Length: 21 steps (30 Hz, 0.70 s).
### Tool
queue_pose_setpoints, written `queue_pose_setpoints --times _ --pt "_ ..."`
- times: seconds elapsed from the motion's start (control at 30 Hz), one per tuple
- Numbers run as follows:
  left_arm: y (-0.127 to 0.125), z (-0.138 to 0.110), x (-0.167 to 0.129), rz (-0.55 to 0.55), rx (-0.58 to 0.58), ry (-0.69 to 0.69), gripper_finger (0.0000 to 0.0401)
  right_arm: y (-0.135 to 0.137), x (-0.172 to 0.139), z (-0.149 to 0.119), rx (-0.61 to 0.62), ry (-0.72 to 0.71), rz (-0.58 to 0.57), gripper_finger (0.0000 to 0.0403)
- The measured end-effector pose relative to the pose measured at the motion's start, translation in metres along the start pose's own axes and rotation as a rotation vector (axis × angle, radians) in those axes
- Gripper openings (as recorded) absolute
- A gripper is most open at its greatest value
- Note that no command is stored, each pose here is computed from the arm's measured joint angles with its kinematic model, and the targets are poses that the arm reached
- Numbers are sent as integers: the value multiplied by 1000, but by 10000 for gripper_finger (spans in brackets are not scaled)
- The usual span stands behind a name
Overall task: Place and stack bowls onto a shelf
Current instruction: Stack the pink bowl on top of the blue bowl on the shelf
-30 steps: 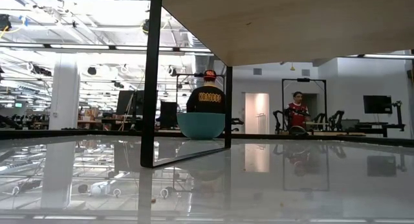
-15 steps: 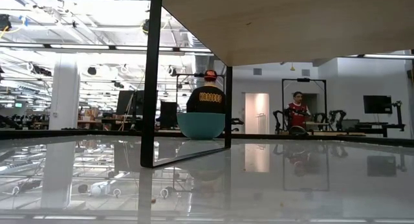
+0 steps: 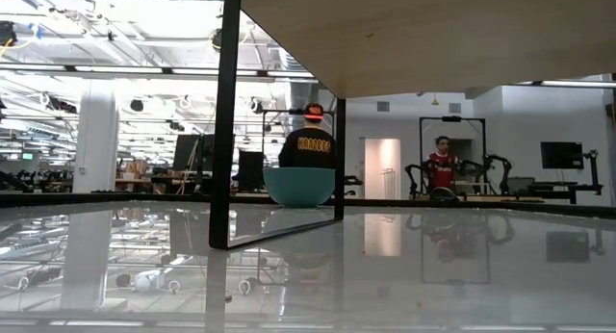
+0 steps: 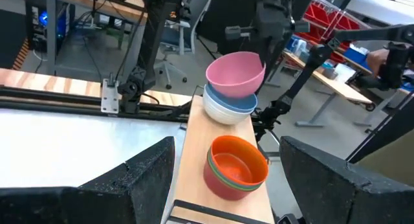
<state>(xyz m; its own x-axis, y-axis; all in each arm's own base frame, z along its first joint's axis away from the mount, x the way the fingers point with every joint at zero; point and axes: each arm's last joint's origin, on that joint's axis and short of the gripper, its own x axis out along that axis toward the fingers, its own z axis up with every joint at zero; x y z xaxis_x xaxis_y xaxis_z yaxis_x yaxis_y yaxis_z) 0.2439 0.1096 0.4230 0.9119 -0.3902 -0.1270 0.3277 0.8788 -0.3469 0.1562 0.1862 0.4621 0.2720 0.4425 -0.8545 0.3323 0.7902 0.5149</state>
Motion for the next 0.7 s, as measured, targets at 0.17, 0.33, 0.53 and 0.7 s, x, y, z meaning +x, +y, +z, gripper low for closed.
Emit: queue_pose_setpoints --times 0.17,0.33,0.53,0.7 --pt "1 0 0 19 1 -4 263 3 6 1 13 5 -15 31" --pt "1 0 0 25 7 -7 263 1 6 7 71 2 -15 88" --pt "1 0 0 25 11 -7 263 0 5 11 94 5 -12 178" --pt "1 0 0 25 8 -4 263 -3 -4 8 161 16 25 196"
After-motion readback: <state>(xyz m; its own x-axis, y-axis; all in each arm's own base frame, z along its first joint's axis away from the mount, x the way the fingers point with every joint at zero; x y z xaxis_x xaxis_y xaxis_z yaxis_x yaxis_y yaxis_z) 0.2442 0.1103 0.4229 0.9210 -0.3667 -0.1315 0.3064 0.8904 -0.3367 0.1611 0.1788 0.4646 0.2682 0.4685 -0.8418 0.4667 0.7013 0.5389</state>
